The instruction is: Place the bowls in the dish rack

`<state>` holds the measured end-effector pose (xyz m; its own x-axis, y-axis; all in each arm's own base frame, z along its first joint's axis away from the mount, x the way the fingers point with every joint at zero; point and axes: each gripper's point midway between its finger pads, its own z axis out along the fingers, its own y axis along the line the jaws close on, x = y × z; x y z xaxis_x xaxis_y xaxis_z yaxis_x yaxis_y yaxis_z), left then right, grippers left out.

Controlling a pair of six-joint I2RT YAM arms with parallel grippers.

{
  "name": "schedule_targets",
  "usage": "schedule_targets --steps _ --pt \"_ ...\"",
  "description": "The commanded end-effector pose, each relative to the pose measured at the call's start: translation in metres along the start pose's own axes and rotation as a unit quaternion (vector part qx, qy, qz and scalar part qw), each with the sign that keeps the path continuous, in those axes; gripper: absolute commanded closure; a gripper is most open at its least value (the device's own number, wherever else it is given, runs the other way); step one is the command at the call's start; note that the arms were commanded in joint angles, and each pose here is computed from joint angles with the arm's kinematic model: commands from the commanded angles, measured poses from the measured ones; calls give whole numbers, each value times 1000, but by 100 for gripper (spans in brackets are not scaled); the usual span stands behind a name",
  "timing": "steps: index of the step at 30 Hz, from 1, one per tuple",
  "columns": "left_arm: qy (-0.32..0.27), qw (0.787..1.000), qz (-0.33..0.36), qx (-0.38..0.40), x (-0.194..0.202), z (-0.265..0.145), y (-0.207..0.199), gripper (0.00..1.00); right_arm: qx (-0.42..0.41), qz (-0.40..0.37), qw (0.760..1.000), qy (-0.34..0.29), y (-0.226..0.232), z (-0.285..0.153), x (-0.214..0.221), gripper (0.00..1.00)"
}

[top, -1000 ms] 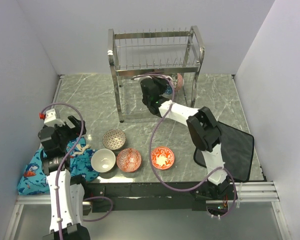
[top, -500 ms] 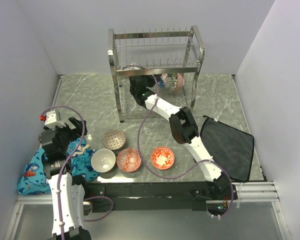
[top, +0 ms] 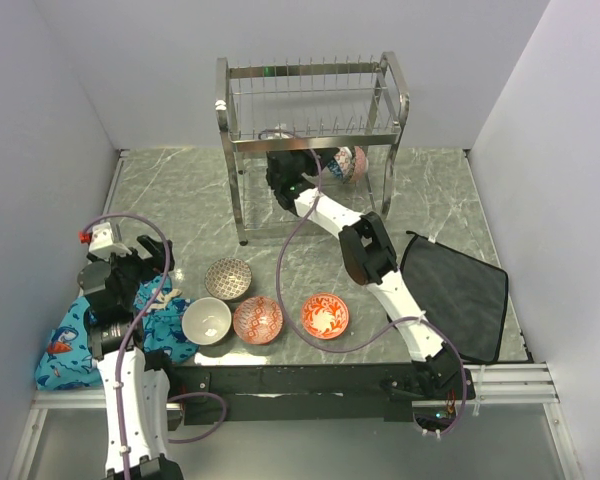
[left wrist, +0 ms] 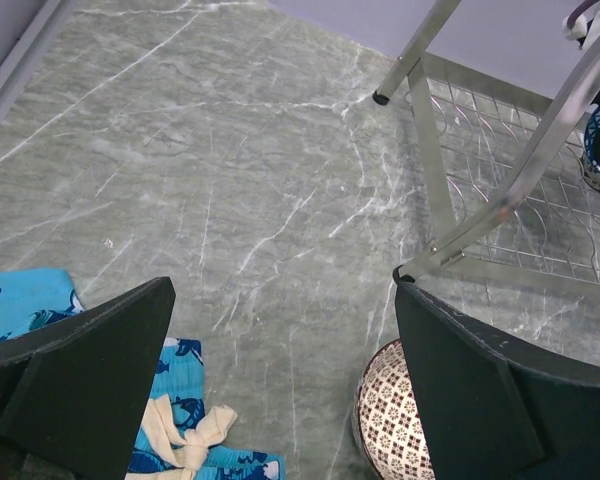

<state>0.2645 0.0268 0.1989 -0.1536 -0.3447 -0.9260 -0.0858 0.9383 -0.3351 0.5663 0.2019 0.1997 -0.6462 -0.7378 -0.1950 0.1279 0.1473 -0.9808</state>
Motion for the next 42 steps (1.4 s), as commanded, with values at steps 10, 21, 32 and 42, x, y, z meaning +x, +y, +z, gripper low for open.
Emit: schedule_targets --steps 10,21,32,42 --pt "-26 1000 5 12 -11 -2 -5 1 23 4 998 60 7 29 14 100" --pt "-19 1000 2 11 -8 1 -4 1 15 -3 1000 19 20 24 0 100" --pt "-15 1000 1 11 -6 2 -3 1 8 -11 1000 15 34 13 -2 100" --pt "-15 1000 2 13 -6 2 -4 1 4 2 1000 -2 23 7 -6 55"
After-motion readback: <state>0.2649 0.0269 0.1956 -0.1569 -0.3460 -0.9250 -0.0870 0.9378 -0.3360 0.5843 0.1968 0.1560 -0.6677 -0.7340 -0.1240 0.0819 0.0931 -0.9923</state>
